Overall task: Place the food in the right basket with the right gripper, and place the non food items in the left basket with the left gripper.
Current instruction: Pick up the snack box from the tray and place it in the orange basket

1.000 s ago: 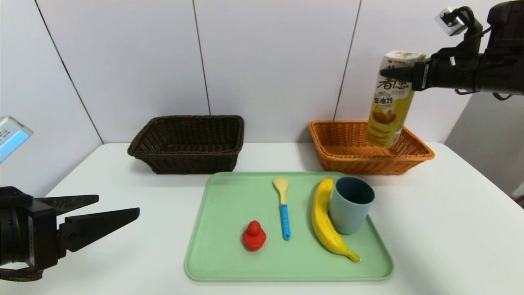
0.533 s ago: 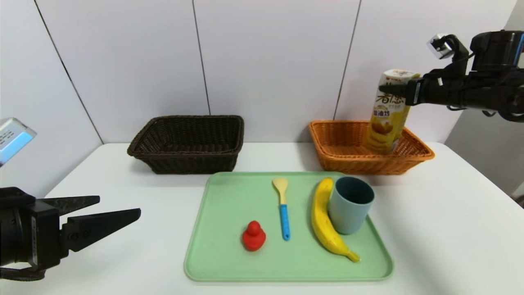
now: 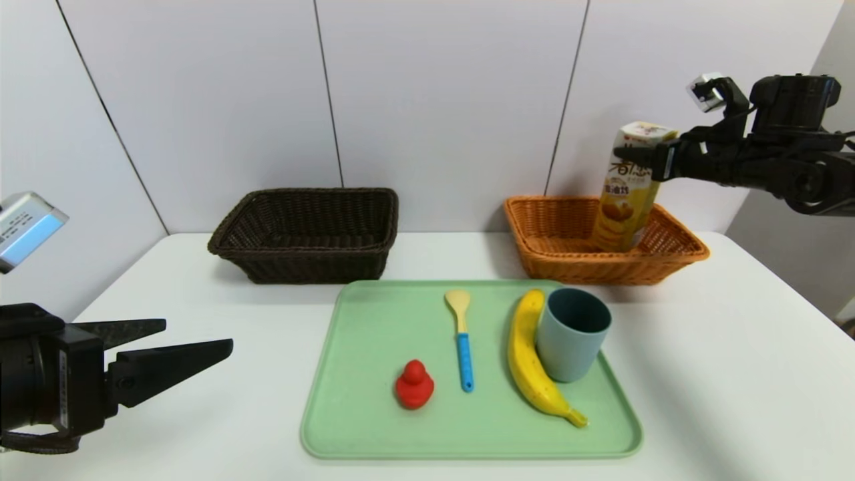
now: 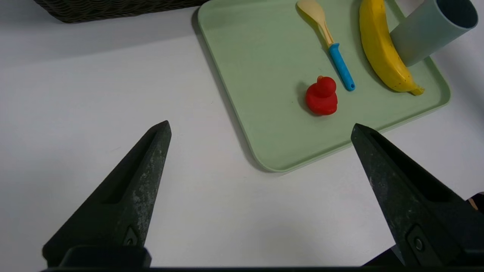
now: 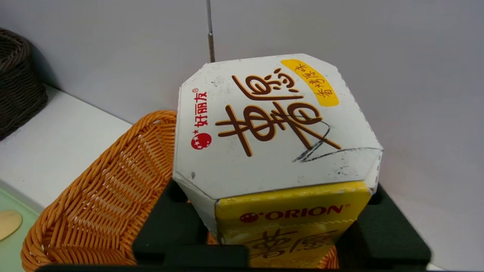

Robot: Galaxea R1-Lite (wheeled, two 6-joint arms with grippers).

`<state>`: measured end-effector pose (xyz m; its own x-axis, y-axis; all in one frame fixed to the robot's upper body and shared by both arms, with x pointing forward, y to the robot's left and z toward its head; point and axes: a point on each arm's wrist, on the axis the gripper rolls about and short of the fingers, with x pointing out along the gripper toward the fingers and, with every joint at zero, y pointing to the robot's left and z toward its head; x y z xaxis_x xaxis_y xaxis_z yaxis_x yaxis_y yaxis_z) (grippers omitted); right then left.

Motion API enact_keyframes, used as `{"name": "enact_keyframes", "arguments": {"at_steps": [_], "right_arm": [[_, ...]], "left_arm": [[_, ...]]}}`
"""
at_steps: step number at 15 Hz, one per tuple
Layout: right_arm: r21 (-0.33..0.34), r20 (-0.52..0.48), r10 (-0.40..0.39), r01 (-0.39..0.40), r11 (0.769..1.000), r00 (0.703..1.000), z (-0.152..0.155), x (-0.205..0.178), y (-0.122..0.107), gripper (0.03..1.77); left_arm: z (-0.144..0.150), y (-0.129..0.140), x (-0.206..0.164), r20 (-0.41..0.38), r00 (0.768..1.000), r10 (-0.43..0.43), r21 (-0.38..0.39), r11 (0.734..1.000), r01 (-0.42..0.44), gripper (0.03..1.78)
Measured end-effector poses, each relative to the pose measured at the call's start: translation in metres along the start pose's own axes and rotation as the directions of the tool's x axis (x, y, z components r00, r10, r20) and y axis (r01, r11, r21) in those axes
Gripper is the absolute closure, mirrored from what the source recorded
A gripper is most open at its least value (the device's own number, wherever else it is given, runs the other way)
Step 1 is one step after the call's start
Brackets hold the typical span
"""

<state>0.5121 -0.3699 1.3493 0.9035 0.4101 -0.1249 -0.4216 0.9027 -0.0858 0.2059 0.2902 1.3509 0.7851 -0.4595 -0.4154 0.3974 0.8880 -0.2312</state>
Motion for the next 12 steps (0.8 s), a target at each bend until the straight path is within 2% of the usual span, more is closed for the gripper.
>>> {"name": "enact_keyframes", "arguments": {"at_steps": [5,8,12], "right_arm": [[0.004,-0.014,0.024,-0.024,1.000,1.000,-0.007,0.001,0.000,0.51],[0.015,-0.012,0.063,-0.063,0.998,0.998,-0.008,-0.004,-0.001,0.38],[0.018,-0.009,0.036,-0.036,0.999,0.999,-0.004,-0.016,-0.009,0.26]], "left_arm": [[0.000,0.000,0.000,0.000,1.000,0.002,0.000,1.000,-0.002,0.12],[0.000,0.000,-0.001,0.003,1.000,0.003,0.000,1.000,-0.003,0.12],[0.000,0.000,-0.001,0.006,1.000,0.003,0.000,1.000,-0.003,0.12]]}}
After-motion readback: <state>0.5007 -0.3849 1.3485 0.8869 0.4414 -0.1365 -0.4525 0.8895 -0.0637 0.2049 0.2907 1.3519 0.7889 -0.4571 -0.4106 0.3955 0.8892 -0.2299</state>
